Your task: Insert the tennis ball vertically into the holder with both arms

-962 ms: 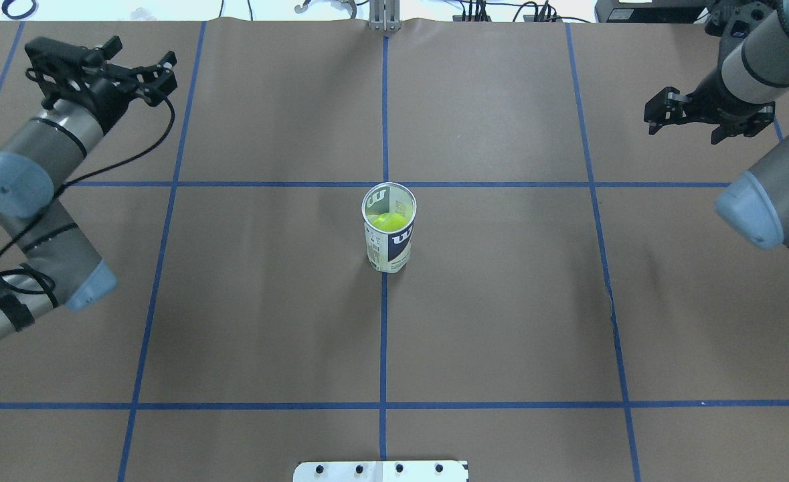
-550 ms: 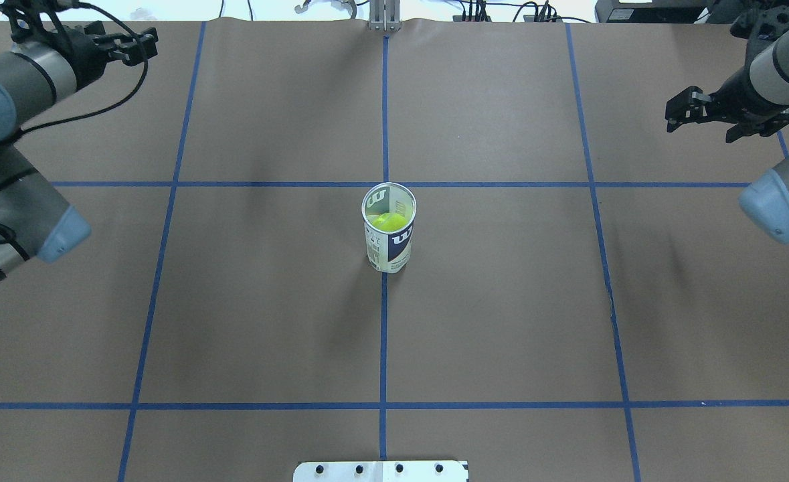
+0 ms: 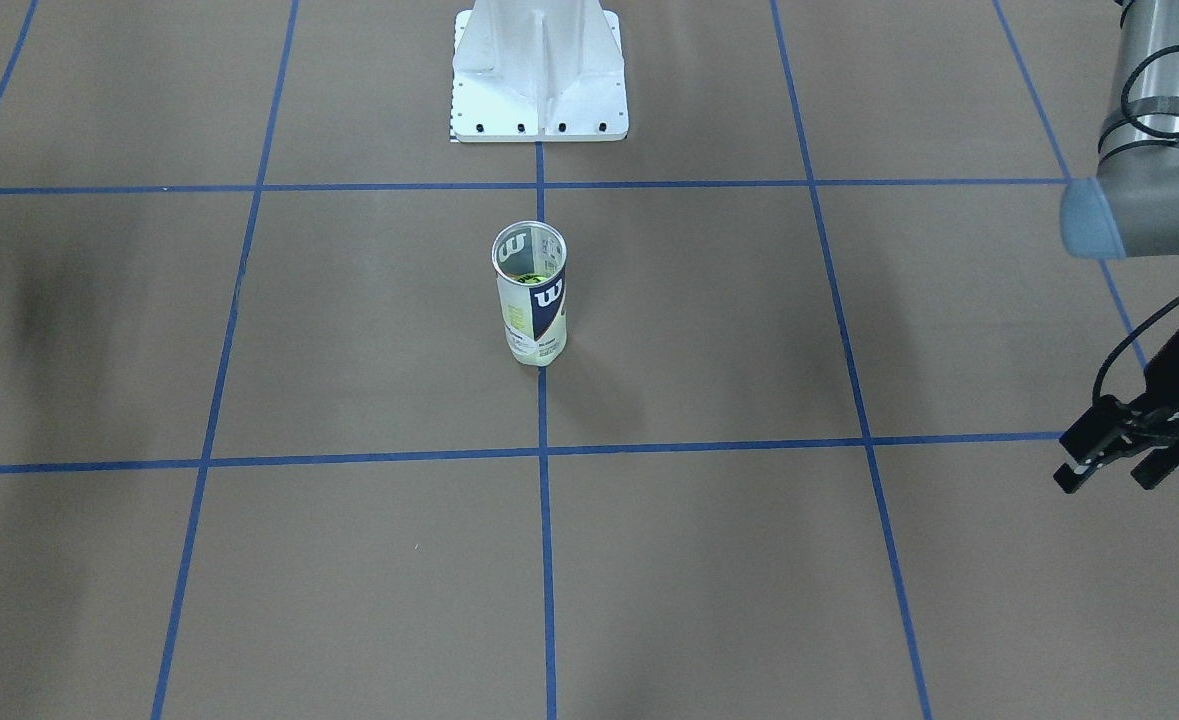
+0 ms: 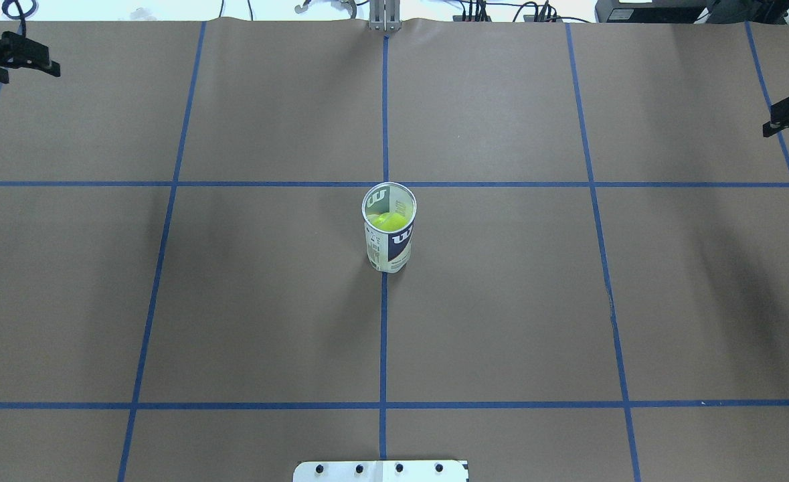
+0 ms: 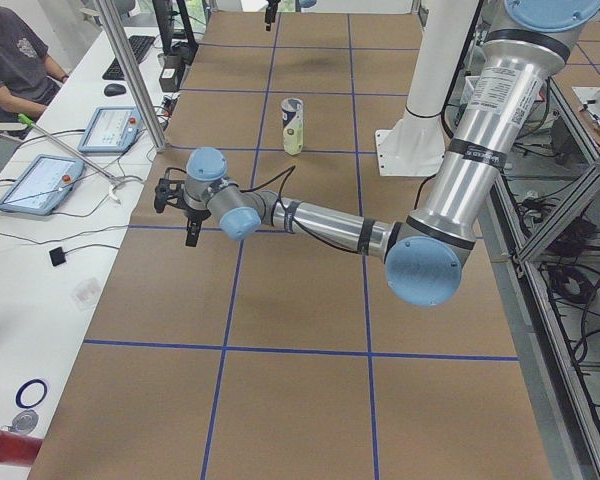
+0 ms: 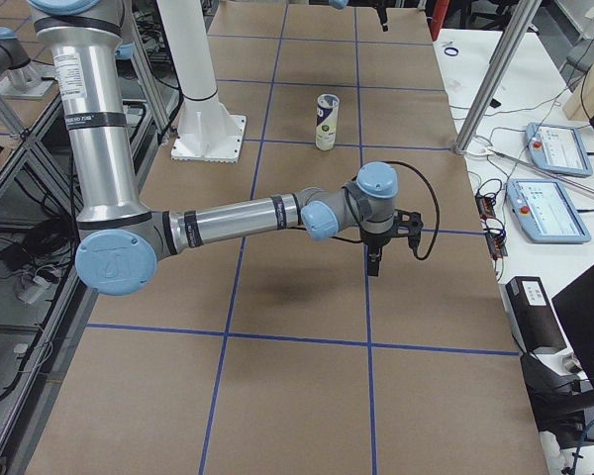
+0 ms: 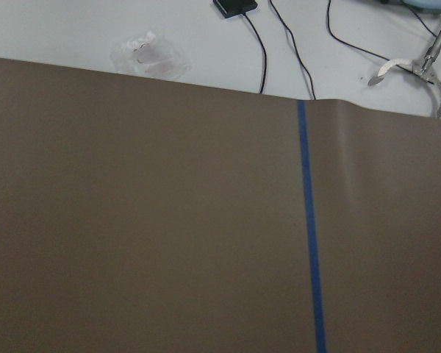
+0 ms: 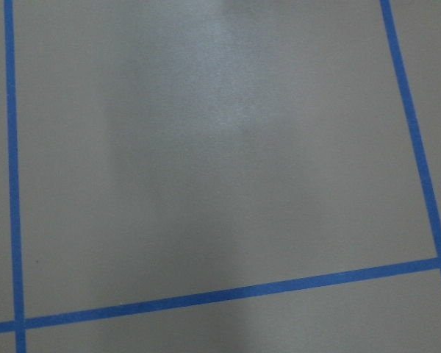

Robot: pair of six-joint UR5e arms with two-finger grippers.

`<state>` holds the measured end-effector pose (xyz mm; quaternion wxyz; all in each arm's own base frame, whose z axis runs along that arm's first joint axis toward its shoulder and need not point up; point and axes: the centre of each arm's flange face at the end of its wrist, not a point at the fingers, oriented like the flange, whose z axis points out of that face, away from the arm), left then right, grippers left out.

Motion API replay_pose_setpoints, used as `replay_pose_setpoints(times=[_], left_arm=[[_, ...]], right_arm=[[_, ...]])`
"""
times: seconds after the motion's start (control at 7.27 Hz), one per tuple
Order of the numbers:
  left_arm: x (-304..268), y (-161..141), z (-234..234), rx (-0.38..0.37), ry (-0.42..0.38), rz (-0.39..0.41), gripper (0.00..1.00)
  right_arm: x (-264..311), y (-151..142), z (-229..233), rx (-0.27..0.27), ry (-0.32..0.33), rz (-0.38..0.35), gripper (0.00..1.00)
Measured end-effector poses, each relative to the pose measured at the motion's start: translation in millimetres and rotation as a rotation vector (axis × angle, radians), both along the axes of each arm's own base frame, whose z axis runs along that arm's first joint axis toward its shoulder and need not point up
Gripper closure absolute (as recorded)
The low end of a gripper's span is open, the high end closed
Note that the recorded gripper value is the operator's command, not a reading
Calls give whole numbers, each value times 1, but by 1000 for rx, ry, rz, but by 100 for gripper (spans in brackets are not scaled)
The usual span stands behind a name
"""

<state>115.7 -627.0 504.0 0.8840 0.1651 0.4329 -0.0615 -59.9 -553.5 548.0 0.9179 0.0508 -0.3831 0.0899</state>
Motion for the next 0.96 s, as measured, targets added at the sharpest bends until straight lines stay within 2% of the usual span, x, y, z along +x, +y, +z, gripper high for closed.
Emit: replay_pose_setpoints(times=[0.14, 0.41, 0.69, 0.96], left_arm=[[-24, 16, 36, 5, -63, 56, 1], [-51, 57, 93, -106, -112, 85, 1], [-61, 93, 113, -241, -75, 37, 0], [-63, 103, 103, -326, -34, 42, 0]], right_arm=[[17, 12, 18, 1, 3, -19, 1], [55, 46, 58, -7, -36, -71, 1], [68, 69, 84, -6, -44, -125, 1], [62, 62, 87, -40, -4, -174, 1]])
